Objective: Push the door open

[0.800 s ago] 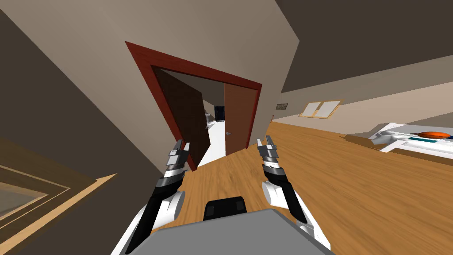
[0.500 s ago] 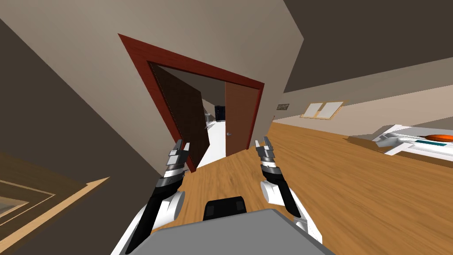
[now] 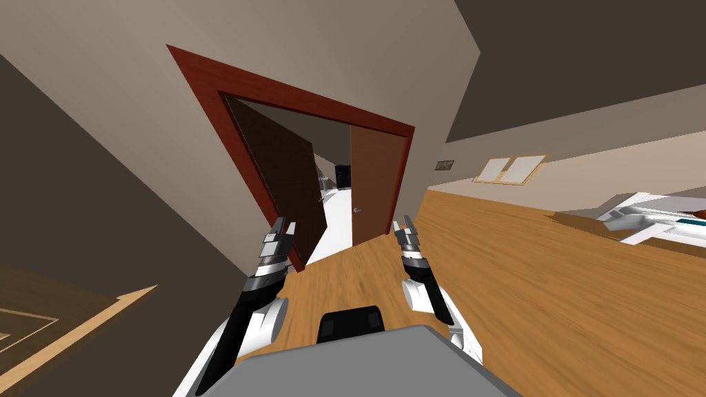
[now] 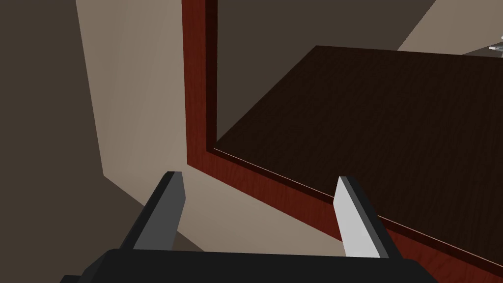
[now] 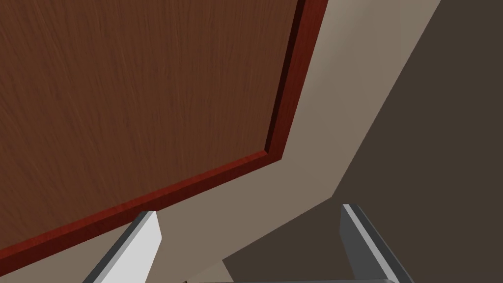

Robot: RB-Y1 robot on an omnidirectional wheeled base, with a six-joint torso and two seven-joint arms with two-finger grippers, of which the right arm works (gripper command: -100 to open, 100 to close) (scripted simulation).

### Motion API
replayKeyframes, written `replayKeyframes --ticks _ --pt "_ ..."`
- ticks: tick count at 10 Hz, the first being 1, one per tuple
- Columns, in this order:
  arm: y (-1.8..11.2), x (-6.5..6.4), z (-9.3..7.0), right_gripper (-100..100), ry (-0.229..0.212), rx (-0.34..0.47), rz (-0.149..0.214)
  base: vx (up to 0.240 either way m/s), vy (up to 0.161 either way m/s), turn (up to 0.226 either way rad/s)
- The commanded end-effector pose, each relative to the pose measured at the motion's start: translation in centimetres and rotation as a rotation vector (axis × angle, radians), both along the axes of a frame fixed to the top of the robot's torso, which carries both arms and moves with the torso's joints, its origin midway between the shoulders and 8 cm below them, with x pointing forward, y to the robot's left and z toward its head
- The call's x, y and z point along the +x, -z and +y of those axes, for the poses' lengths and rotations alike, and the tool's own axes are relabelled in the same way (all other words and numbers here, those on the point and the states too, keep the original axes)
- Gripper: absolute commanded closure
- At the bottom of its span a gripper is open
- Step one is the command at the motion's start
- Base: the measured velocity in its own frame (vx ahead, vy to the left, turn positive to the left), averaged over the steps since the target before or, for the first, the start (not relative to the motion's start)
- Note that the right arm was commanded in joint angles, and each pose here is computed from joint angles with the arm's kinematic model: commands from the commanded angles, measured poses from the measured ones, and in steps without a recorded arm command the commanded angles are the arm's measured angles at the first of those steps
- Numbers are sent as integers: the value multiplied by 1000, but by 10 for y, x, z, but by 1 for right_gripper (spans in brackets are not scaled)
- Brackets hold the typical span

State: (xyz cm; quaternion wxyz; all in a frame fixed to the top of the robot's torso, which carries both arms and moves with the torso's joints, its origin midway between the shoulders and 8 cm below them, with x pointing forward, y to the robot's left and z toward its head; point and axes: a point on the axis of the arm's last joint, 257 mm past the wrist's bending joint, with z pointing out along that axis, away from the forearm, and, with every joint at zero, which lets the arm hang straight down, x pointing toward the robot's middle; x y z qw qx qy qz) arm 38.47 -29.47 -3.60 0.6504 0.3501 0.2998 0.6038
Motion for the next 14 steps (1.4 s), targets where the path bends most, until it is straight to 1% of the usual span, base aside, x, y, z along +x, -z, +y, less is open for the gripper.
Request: replayKeyframes --ticks 1,3,4,5,7,8,9,10,11,12,13,14 --pt "13 6 1 -100 -8 -4 19 105 -7 21" --pt "30 16 3 -100 -18 -8 45 97 -15 26" --pt "34 19 4 -100 -24 -13 48 107 -13 22" --pt "39 21 4 -100 -23 -11 59 62 -8 12" --pt "57 30 6 -100 -34 -16 85 59 -8 21" --pt "62 34 8 -100 -41 -20 91 99 -20 36" --pt "68 35 7 -100 -40 -18 103 67 -13 14" --pt "78 40 8 -100 -46 -21 118 53 -8 11" --pt "82 44 10 -100 -53 -26 122 69 -13 35" --pt "93 49 12 -100 -59 -28 140 90 -19 30" --pt "99 49 11 -100 -58 -26 151 66 -18 10" --pt "107 53 13 -100 -65 -29 163 53 -15 17"
